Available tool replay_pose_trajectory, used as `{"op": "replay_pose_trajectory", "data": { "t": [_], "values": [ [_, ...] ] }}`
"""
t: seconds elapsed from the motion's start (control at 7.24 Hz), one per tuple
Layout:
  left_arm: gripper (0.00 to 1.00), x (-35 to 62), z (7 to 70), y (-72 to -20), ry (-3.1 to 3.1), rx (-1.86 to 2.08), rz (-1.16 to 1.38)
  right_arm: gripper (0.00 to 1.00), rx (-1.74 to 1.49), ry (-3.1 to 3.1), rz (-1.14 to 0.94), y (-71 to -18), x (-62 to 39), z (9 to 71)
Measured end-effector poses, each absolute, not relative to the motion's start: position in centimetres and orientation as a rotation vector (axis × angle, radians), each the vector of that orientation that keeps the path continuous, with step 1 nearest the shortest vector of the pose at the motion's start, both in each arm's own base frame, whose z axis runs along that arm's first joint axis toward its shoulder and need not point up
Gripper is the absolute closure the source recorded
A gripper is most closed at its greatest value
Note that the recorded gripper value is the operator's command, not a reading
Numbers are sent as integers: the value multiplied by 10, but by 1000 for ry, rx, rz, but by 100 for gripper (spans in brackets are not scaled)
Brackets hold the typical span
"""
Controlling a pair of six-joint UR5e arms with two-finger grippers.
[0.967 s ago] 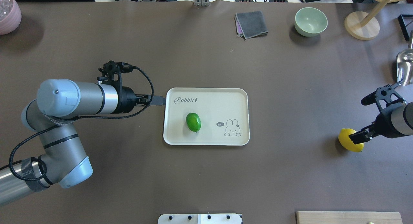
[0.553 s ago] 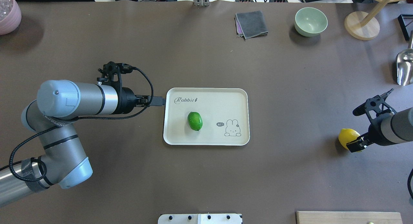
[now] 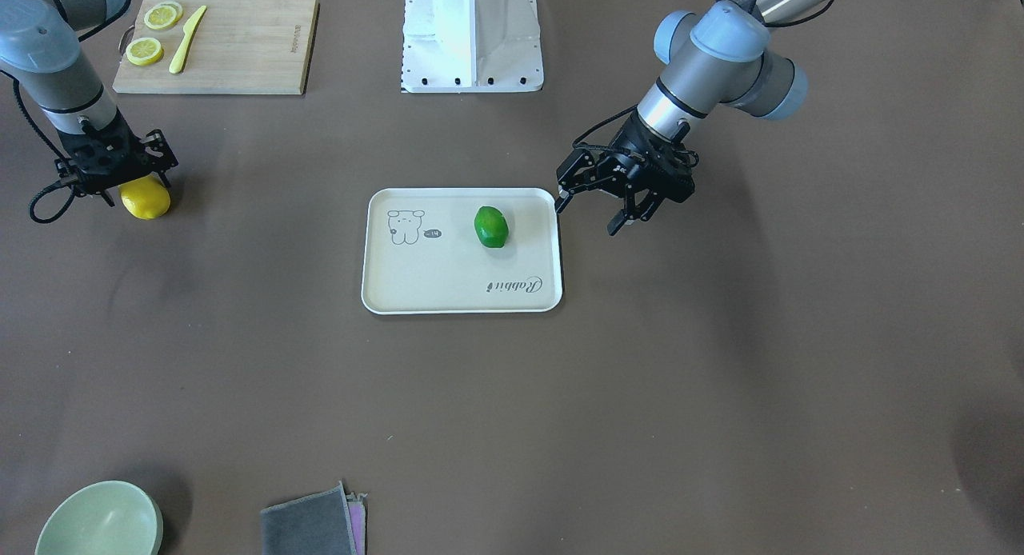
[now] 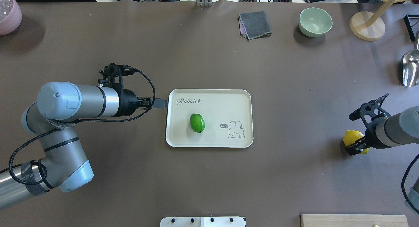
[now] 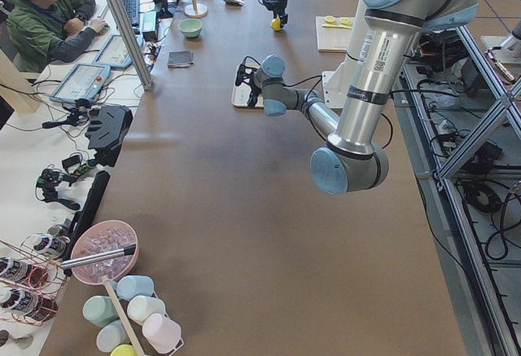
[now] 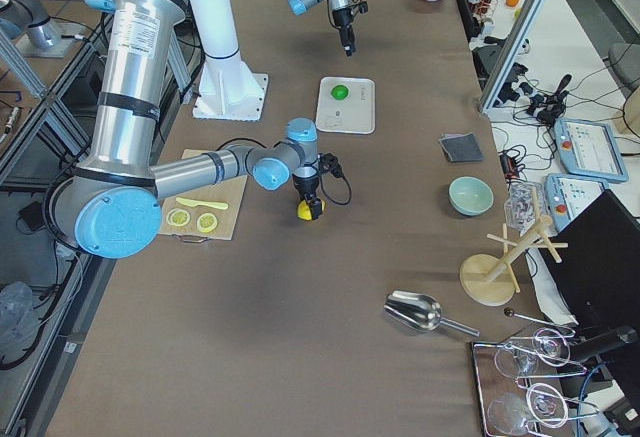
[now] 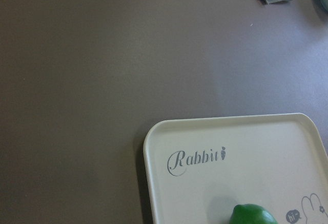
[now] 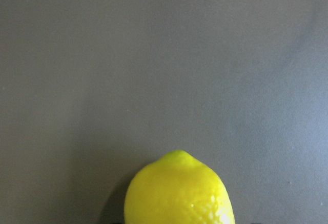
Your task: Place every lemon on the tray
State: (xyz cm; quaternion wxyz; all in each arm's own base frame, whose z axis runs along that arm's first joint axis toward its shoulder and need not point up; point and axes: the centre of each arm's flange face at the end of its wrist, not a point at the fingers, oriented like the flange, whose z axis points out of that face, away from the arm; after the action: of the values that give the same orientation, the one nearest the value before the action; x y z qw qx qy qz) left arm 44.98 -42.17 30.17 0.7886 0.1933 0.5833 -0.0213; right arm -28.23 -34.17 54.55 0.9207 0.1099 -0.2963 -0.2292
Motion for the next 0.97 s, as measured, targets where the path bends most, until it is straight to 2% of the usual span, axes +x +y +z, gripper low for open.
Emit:
{"op": "replay_pose_trajectory", "data": {
  "t": [0.55, 0.97],
  "values": [
    [1, 450, 301, -421, 1259, 417, -46, 100, 267, -676, -387, -367, -300, 495],
    [1, 450, 300, -420, 1261, 416, -44, 100, 155, -738, -44, -414, -368, 383]
  ]
}}
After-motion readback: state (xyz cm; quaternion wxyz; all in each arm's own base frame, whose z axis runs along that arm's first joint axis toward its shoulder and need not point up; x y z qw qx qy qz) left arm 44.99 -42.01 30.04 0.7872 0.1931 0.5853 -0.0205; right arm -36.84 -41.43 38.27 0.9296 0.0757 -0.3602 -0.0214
